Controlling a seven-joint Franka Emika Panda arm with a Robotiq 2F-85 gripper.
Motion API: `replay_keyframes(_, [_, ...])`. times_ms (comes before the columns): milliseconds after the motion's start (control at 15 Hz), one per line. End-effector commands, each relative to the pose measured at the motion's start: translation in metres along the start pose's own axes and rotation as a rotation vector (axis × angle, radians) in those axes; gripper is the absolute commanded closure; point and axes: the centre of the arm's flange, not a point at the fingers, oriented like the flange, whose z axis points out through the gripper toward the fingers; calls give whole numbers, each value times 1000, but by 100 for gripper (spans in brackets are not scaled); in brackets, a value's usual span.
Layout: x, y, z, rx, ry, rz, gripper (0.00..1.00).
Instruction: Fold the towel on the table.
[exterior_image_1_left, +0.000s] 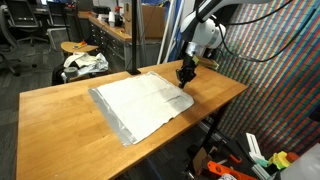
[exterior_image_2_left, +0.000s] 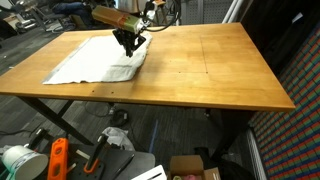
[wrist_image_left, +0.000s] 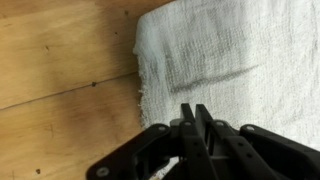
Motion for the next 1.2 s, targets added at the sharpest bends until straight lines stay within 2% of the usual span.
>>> replay_keyframes(0, [-12,-23,-4,-77,25,-28,60])
replay_keyframes(133, [-11,-24,4,-125,13,-38,56])
replay_keyframes(200, [-11,-23,8,-149,-8,-44,51])
replay_keyframes(533, [-20,3,28,-200,-62,-26,12])
replay_keyframes(667, [-24,15,30,-201,-71,-12,1])
replay_keyframes(1133, [-35,22,51,-138,-203,-84,0])
